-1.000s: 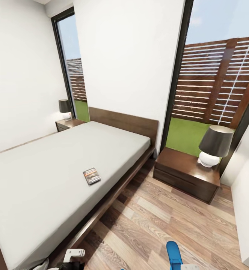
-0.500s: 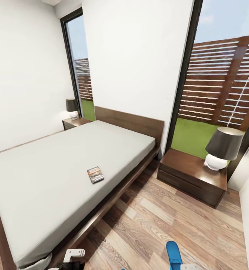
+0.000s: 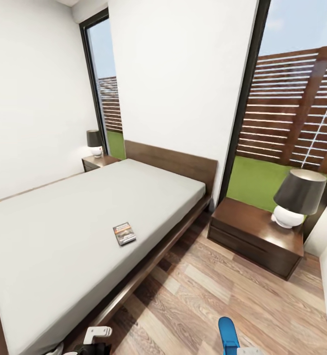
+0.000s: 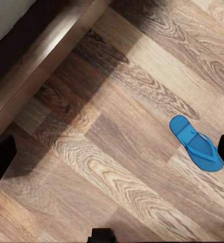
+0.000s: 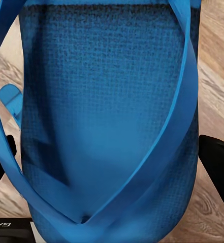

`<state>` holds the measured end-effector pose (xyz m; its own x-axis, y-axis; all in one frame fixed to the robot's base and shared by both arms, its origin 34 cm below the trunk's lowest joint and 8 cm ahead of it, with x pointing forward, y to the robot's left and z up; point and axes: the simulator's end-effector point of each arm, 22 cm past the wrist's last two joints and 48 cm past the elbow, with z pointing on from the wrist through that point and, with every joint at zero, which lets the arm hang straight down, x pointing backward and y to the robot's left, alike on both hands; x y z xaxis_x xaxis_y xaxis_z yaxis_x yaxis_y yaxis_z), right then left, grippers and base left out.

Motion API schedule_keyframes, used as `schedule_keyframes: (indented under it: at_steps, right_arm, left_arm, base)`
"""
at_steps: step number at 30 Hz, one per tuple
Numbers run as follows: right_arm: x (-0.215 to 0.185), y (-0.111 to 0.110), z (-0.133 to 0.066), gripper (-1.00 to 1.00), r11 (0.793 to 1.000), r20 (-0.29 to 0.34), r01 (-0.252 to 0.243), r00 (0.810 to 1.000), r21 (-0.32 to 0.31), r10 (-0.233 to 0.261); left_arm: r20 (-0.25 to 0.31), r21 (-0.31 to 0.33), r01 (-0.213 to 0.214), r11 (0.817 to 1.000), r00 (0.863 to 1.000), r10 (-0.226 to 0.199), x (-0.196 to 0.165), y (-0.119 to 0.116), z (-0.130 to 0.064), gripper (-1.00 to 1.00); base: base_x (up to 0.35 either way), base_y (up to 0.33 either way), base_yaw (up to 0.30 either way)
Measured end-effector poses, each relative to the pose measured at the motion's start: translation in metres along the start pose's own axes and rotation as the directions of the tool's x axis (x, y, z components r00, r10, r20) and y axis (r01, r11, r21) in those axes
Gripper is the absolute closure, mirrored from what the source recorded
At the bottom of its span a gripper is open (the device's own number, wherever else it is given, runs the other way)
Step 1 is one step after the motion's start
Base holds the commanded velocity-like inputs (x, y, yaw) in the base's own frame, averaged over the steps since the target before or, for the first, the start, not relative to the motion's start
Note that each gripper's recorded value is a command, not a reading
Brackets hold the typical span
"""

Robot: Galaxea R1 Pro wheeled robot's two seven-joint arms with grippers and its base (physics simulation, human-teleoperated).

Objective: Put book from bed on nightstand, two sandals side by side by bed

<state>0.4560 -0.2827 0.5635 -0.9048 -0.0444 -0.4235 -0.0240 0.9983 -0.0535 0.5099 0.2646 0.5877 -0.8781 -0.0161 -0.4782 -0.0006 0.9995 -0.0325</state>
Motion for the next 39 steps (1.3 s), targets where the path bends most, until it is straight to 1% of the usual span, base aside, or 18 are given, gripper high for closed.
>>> schedule_keyframes:
  at_steps: [7,16,30,39]
  right_arm:
    - [-0.0001,-0.0005,0.0001,1.0,1.0,0.0,0.0,1.0,0.001,0.0]
    - [-0.0001,-0.0007,0.0001,1.0,1.0,0.0,-0.001,1.0,0.001,0.001]
    - [-0.0001,-0.0007,0.0001,1.0,1.0,0.0,-0.001,1.0,0.001,0.001]
    - [-0.0001,-0.0007,0.0,1.0,1.0,0.0,-0.001,1.0,0.001,0.001]
  left_arm:
    - [0.013,0.0,-0.001,1.0,1.0,0.001,-0.003,0.0,0.0,-1.0]
    - [0.016,0.0,-0.001,1.0,1.0,0.001,-0.0037,0.0001,0.0001,-1.0]
    - [0.017,0.0,0.0,1.0,1.0,0.0,-0.0038,0.0,0.0001,-1.0]
    - [0.022,0.001,0.001,1.0,1.0,-0.001,-0.0049,-0.0001,-0.0001,-1.0]
  base:
    - [0.078,-0.057,0.0]
    - [0.013,-0.111,-0.036]
    - [0.005,-0.018,-0.005]
    - [0.096,-0.071,-0.001]
